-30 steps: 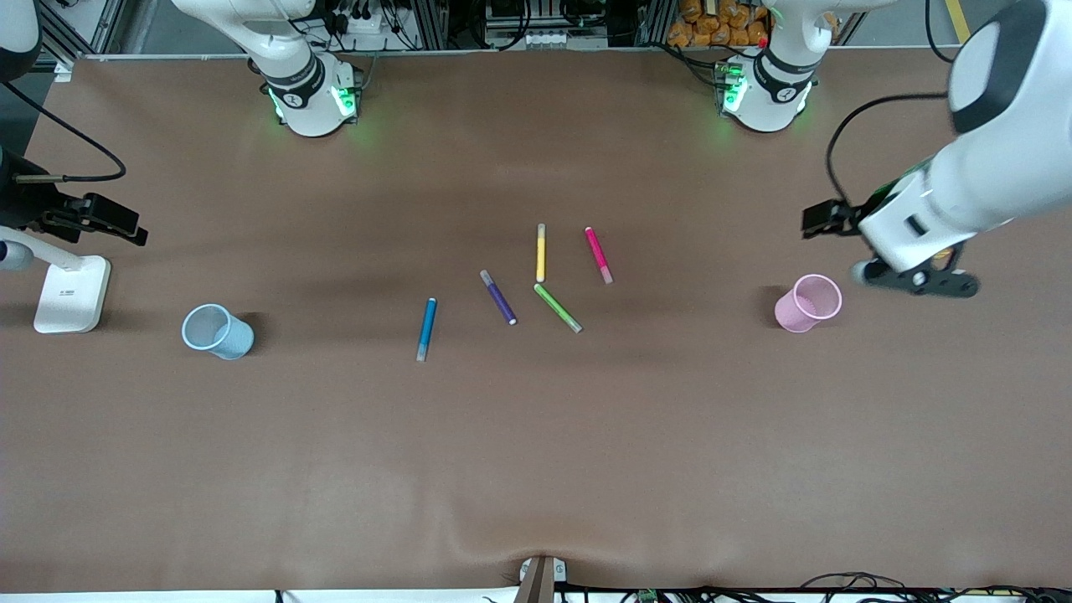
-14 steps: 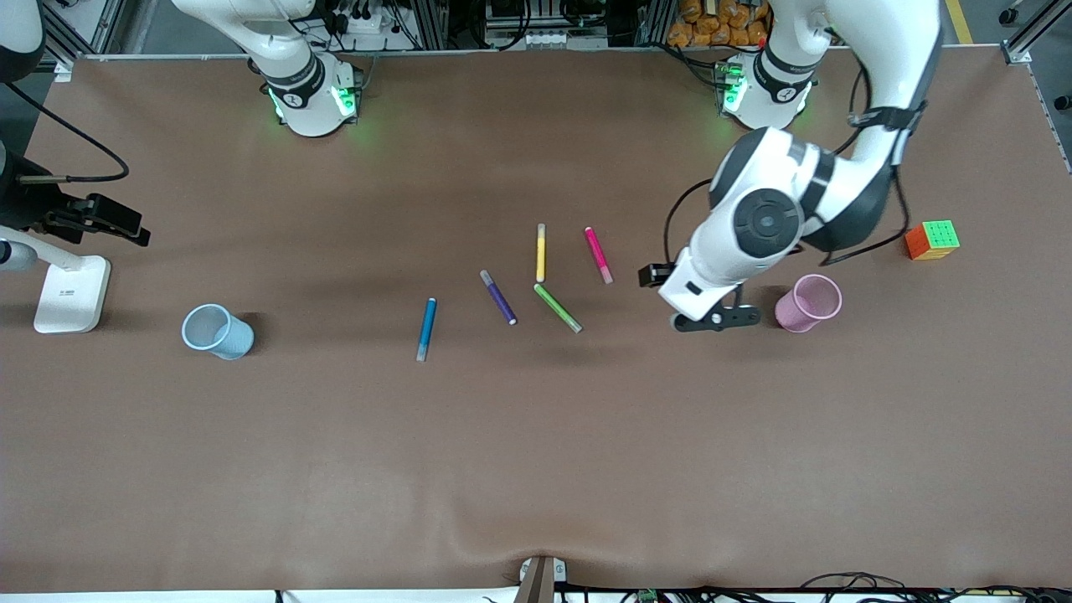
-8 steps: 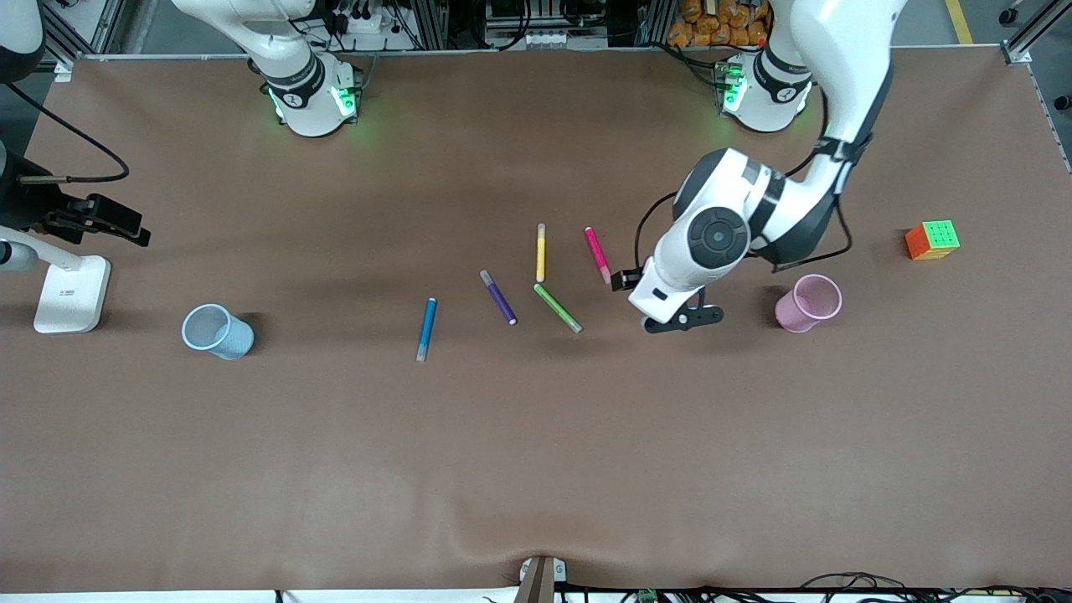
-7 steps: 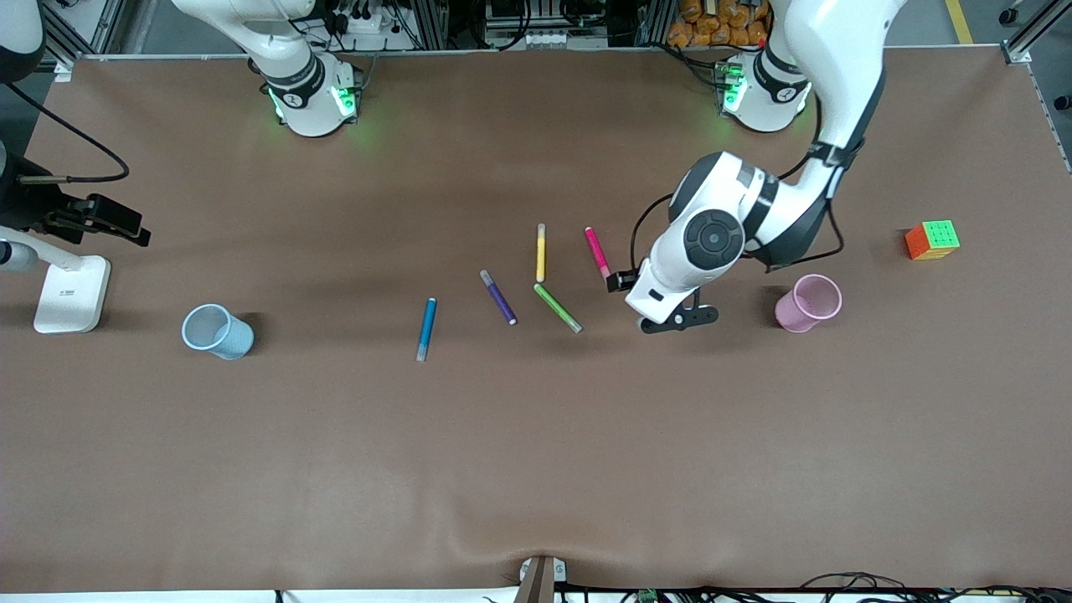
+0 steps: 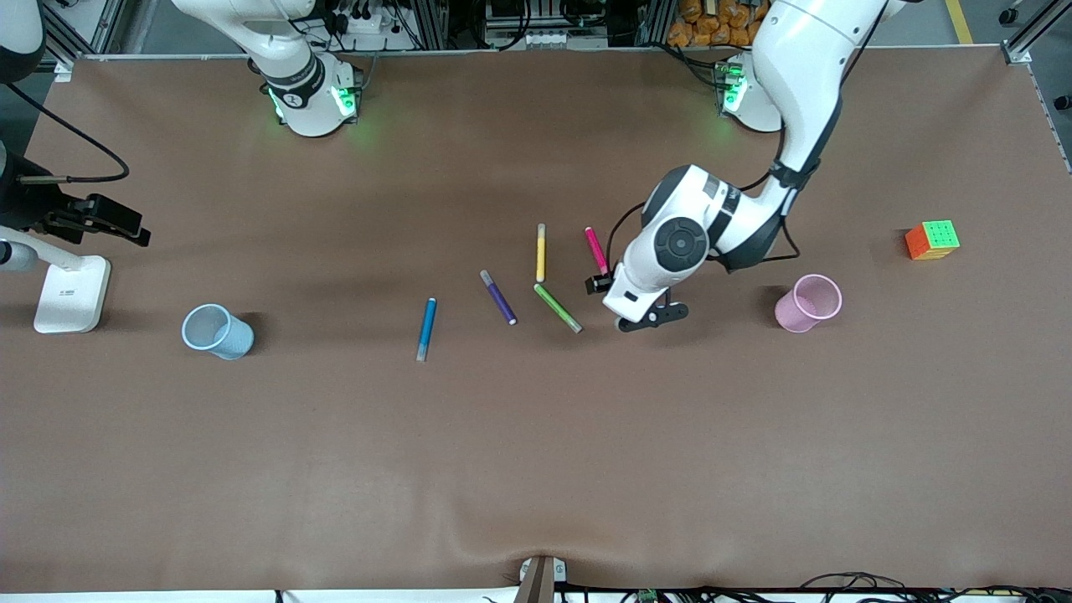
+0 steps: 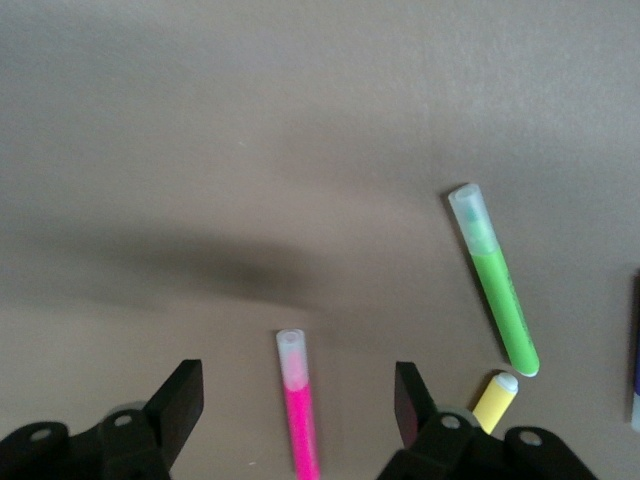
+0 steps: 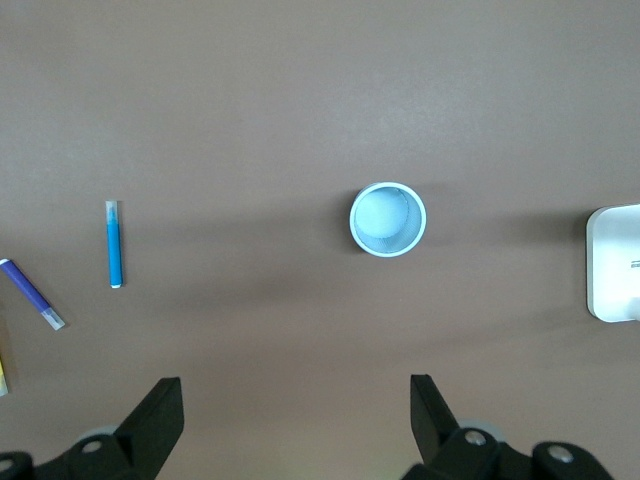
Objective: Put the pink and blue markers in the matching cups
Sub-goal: 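Lower the left gripper and grasp the pink marker, then carry the pink marker with the left gripper over the pink cup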
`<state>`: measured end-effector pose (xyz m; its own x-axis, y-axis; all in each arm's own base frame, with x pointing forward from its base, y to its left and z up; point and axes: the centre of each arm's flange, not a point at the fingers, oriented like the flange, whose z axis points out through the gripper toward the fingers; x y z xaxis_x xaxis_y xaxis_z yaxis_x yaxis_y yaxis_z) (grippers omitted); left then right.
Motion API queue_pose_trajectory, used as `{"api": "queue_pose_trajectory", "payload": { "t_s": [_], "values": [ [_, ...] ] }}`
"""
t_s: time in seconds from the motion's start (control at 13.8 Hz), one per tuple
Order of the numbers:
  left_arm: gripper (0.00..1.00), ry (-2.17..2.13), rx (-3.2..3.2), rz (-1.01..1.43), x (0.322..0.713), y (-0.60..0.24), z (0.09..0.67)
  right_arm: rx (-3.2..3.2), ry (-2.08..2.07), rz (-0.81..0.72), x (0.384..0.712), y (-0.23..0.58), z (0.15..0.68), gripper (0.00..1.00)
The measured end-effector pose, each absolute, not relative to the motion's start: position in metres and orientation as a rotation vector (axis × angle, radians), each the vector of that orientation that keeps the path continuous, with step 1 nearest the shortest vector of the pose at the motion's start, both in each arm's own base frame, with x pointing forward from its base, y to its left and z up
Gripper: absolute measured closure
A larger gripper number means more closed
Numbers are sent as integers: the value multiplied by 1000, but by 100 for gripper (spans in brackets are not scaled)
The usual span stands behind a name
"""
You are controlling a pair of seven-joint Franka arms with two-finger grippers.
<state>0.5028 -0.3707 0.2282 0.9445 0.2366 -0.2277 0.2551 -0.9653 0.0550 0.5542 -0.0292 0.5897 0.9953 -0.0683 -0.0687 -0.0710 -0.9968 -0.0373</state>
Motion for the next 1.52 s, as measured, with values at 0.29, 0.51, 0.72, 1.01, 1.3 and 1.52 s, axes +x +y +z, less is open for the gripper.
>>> {"api": "queue_pose_trajectory", "payload": {
  "t_s": [0.29, 0.51, 0.72, 1.01, 1.3, 1.52],
  "values": [
    [23, 383, 3009, -312, 486, -373, 199, -3098, 108, 105, 554, -29, 590, 0],
    [37, 398, 3011, -320, 482, -372, 189, -3098, 108, 105, 554, -29, 590, 0],
    [39, 399, 3020, -338, 475, -371, 183, -3098, 108, 105, 554, -29, 590, 0],
    [49, 368, 3031, -347, 464, -379, 178, -3098, 108, 105, 554, -29, 590, 0],
    [82, 351, 3033, -346, 458, -386, 174, -3098, 108, 106, 554, -29, 589, 0],
    [83, 348, 3035, -340, 459, -385, 175, -3098, 108, 107, 554, -29, 589, 0]
  ]
}}
